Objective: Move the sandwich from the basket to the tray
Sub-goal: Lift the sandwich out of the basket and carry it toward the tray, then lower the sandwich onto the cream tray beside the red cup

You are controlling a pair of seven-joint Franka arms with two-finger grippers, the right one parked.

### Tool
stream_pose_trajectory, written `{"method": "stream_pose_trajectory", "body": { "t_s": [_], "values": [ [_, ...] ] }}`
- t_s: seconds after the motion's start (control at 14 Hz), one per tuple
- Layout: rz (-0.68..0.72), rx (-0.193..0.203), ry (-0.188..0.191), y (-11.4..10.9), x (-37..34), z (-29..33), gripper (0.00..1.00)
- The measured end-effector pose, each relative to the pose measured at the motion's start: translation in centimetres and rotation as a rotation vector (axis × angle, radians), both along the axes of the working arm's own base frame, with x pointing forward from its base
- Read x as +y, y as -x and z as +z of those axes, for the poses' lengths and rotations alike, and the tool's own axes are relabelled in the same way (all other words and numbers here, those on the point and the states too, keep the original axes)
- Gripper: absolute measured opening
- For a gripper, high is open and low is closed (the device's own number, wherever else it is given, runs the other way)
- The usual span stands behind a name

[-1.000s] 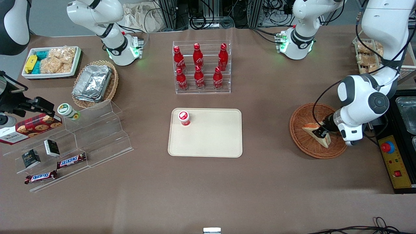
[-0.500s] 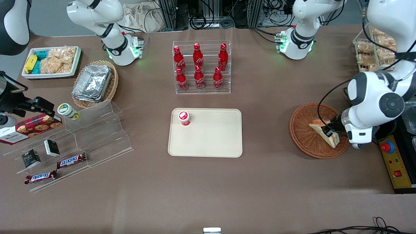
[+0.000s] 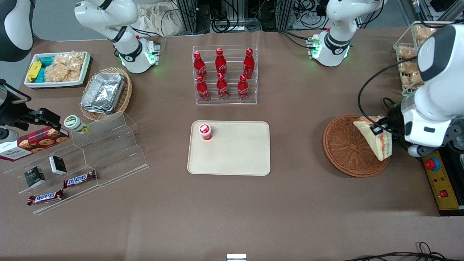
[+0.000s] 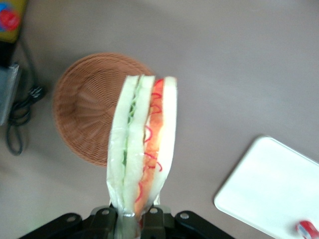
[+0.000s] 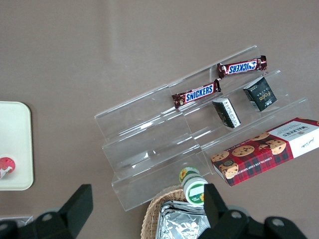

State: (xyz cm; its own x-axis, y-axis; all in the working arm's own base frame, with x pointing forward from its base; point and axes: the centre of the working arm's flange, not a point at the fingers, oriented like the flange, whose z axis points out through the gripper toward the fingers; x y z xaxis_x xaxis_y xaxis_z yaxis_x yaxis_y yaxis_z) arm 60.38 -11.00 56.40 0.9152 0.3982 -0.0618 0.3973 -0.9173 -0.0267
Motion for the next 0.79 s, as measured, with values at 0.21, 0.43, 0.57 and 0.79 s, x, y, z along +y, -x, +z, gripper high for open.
{"method": "stream_pose_trajectory", "body": {
  "t_s": [0.21,0.43,0.57,0.79],
  "values": [
    [-0.195,0.033,0.045,-0.4,-7.8,-2.5,0.19],
    [-0.344,0.075,0.024,-0.4,-16.5,-9.5,0.19],
    [-0.363,0.103,0.049,0.1,-21.8,-14.9,0.19],
    [-0.341,0.111,0.11,0.7,-27.1,-21.8,0.19]
  ]
}}
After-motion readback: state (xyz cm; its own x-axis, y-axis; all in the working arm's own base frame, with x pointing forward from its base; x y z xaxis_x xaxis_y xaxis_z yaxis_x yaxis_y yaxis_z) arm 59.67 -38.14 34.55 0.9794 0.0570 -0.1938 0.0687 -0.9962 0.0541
